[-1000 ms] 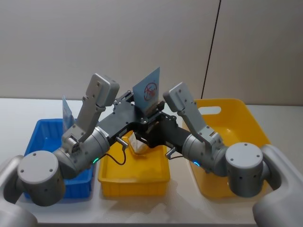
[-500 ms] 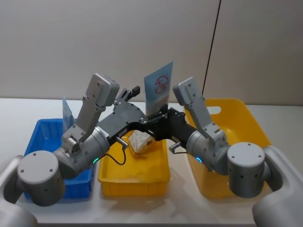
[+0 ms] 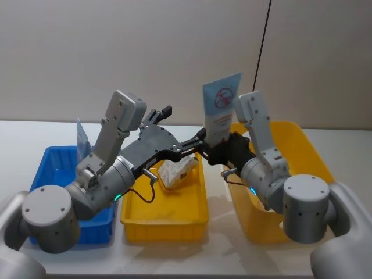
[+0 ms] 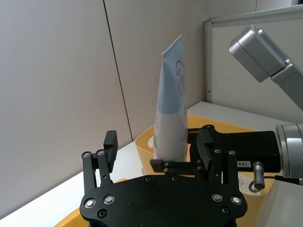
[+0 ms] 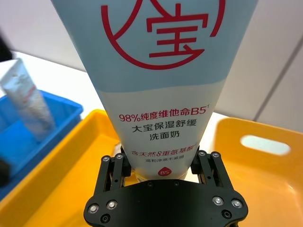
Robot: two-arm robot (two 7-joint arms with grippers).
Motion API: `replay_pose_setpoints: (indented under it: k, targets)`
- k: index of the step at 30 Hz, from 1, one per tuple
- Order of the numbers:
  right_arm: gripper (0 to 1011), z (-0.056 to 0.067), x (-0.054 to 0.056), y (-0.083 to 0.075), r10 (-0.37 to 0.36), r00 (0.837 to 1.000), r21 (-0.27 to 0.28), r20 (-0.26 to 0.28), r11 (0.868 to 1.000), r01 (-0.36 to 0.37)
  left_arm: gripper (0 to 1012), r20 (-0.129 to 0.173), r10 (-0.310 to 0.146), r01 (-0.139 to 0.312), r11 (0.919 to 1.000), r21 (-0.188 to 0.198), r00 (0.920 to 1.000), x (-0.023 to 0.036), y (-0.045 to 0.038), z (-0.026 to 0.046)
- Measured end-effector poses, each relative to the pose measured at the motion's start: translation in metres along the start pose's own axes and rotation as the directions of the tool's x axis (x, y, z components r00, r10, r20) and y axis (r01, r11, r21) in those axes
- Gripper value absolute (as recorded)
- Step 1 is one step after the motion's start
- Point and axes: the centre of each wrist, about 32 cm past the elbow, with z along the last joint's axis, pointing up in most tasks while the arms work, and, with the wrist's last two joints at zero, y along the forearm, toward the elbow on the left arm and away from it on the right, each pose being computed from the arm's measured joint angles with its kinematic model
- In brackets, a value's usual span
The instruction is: Bimanual collaborative sorting of washing and personal care products
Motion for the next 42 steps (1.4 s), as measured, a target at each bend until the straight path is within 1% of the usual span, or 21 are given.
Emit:
replay_pose_setpoints:
  k: [5,8,12,13,16,20,21,23,24,25,26,28,29,30,31,33,34,39,40,41,42]
  targets:
    - [641,0.000,0.001,-0.001,-0.068,0.997,-0.020,-0.024,0.998,0.067,1001,0.000,0.000,0.000,1.0000,0.000,1.0000,0.0000,0.0000,0.0000]
    - [641,0.000,0.002,-0.001,-0.113,0.993,-0.038,-0.037,0.993,0.112,1001,0.000,0.000,0.000,1.0000,0.000,1.0000,0.0000,0.0000,0.0000]
    - [641,0.000,0.004,-0.002,-0.169,0.984,-0.062,-0.052,0.984,0.166,1001,0.000,0.000,0.000,1.0000,0.000,1.0000,0.0000,0.0000,0.0000]
    - [641,0.000,0.004,-0.002,-0.193,0.980,-0.074,-0.057,0.979,0.189,1001,0.000,0.000,0.000,1.0000,0.000,1.0000,0.0000,0.0000,0.0000]
    - [641,-0.001,0.006,-0.002,-0.226,0.972,-0.092,-0.064,0.971,0.220,1001,0.000,0.000,0.000,1.0000,0.000,1.0000,0.0000,0.0000,0.0000]
    - [640,-0.002,0.009,-0.001,-0.295,0.952,-0.136,-0.077,0.949,0.284,1001,0.000,0.000,0.000,1.0000,0.000,1.0000,0.0000,0.0000,0.0000]
    - [641,-0.003,0.010,0.000,-0.317,0.945,-0.153,-0.080,0.941,0.303,1001,0.000,0.000,0.000,1.0000,0.000,1.0000,0.0000,0.0000,0.0000]
    - [641,-0.003,0.011,0.000,-0.343,0.936,-0.172,-0.081,0.930,0.325,1001,0.000,0.000,0.000,1.0000,0.000,1.0000,0.0000,0.0000,0.0000]
    - [640,-0.004,0.013,0.001,-0.364,0.928,-0.189,-0.081,0.920,0.344,1001,0.000,0.000,0.000,1.0000,0.000,1.0000,0.0000,0.0000,0.0000]
    - [641,-0.004,0.013,0.001,-0.364,0.928,-0.189,-0.081,0.920,0.344,1001,0.000,0.000,0.000,1.0000,0.000,1.0000,0.0000,0.0000,0.0000]
    - [641,-0.004,0.014,0.002,-0.384,0.920,-0.208,-0.080,0.909,0.361,1001,0.000,0.000,0.000,1.0000,0.000,1.0000,0.0000,0.0000,0.0000]
    - [641,-0.005,0.015,0.003,-0.405,0.911,-0.229,-0.076,0.896,0.380,1001,0.000,0.000,0.000,1.0000,0.000,1.0000,0.0000,0.0000,0.0000]
    - [641,-0.005,0.017,0.004,-0.426,0.902,-0.252,-0.072,0.883,0.397,1001,0.000,0.000,0.000,1.0000,0.000,1.0000,0.0000,0.0000,0.0000]
    - [640,-0.006,0.018,0.004,-0.432,0.899,-0.263,-0.069,0.878,0.401,1001,0.000,0.000,0.000,1.0000,0.000,1.0000,0.0000,0.0000,0.0000]
    - [640,-0.007,0.020,0.005,-0.447,0.892,-0.282,-0.064,0.866,0.413,1001,0.000,0.000,0.000,1.0000,0.000,1.0000,0.0000,0.0000,0.0000]
    - [641,-0.008,0.022,0.007,-0.462,0.885,-0.301,-0.058,0.854,0.426,1001,0.000,0.000,0.000,1.0000,0.000,1.0000,0.0000,0.0000,0.0000]
    - [641,-0.009,0.023,0.008,-0.475,0.879,-0.320,-0.051,0.841,0.436,1001,0.000,0.000,0.000,1.0000,0.000,1.0000,0.0000,0.0000,0.0000]
    - [640,-0.011,0.027,0.011,-0.501,0.865,-0.359,-0.037,0.814,0.456,1001,0.000,0.000,0.000,1.0000,0.000,1.0000,0.0000,0.0000,0.0000]
    - [641,-0.011,0.028,0.011,-0.504,0.863,-0.363,-0.035,0.811,0.459,1001,0.000,0.000,0.000,1.0000,0.000,1.0000,0.0000,0.0000,0.0000]
    - [641,-0.012,0.029,0.012,-0.511,0.859,-0.374,-0.030,0.803,0.464,1001,0.000,0.000,0.000,1.0000,0.000,1.0000,0.0000,0.0000,0.0000]
    - [641,-0.012,0.029,0.012,-0.514,0.858,-0.378,-0.028,0.800,0.466,1001,0.000,0.000,0.000,1.0000,0.000,1.0000,0.0000,0.0000,0.0000]
